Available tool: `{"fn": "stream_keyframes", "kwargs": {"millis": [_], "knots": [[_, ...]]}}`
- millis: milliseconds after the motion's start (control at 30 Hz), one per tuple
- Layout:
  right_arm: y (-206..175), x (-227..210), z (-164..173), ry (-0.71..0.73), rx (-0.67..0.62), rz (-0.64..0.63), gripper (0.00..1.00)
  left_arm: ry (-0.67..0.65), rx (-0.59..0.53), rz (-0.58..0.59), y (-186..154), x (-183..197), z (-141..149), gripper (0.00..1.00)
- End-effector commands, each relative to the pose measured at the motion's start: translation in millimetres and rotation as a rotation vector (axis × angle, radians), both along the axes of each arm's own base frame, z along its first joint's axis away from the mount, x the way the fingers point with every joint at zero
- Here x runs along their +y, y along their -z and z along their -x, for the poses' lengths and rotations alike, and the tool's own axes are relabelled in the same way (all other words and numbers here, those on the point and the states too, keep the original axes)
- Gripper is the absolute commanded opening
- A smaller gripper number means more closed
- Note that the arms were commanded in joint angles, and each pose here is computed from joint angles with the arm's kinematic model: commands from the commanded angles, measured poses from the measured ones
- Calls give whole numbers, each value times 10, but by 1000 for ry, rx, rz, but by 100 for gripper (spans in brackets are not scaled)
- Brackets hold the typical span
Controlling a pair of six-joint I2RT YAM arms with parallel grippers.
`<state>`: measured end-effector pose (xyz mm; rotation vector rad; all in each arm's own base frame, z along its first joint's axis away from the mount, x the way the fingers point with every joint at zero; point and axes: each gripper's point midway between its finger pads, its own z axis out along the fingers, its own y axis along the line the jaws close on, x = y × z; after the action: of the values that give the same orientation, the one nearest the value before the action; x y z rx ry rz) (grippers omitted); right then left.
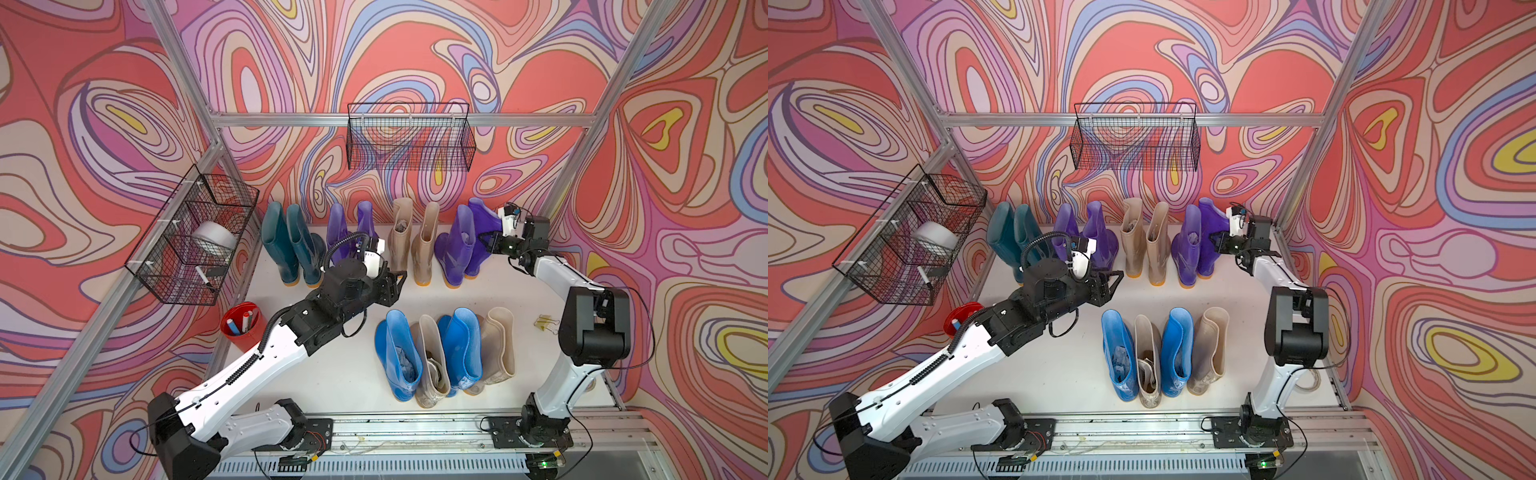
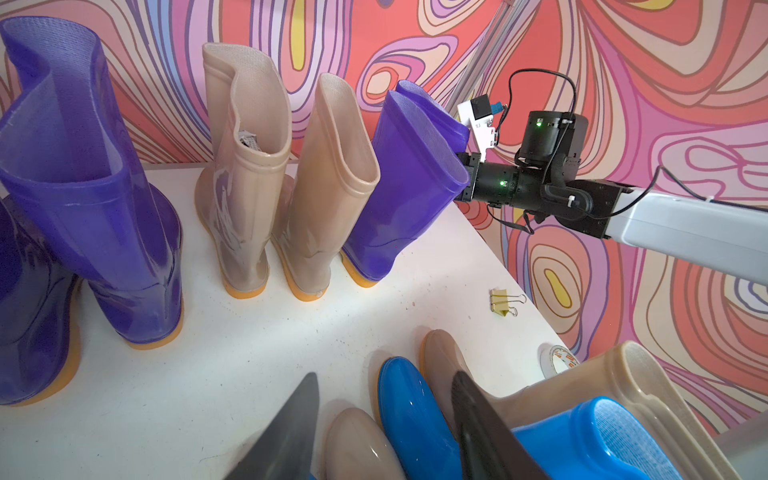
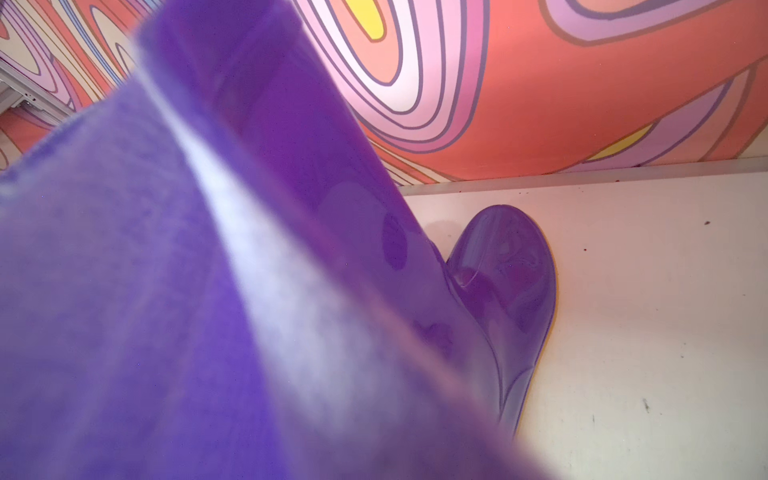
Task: Match and arrange rain boots in pairs
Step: Pair a pair of rain boots at the center of the board.
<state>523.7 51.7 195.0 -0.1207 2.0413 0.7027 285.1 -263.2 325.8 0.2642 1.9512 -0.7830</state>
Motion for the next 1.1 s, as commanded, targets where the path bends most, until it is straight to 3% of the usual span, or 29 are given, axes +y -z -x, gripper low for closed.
{"fn": "stream_keyframes", "kwargs": {"millis": [0, 333, 400, 1067], "knots": [[-239, 99, 98, -43, -57, -19, 5, -7, -20, -6, -92, 52, 40, 54], [-237, 105, 110, -36, -44, -35, 33, -26, -39, -88, -180, 218, 108, 60], [-392, 121, 164, -41, -74, -34, 39, -33, -40, -98, -198, 261, 128, 61], [-719, 182, 454, -62, -107, -16, 56, -40, -5, -114, -225, 387, 251, 63]]}}
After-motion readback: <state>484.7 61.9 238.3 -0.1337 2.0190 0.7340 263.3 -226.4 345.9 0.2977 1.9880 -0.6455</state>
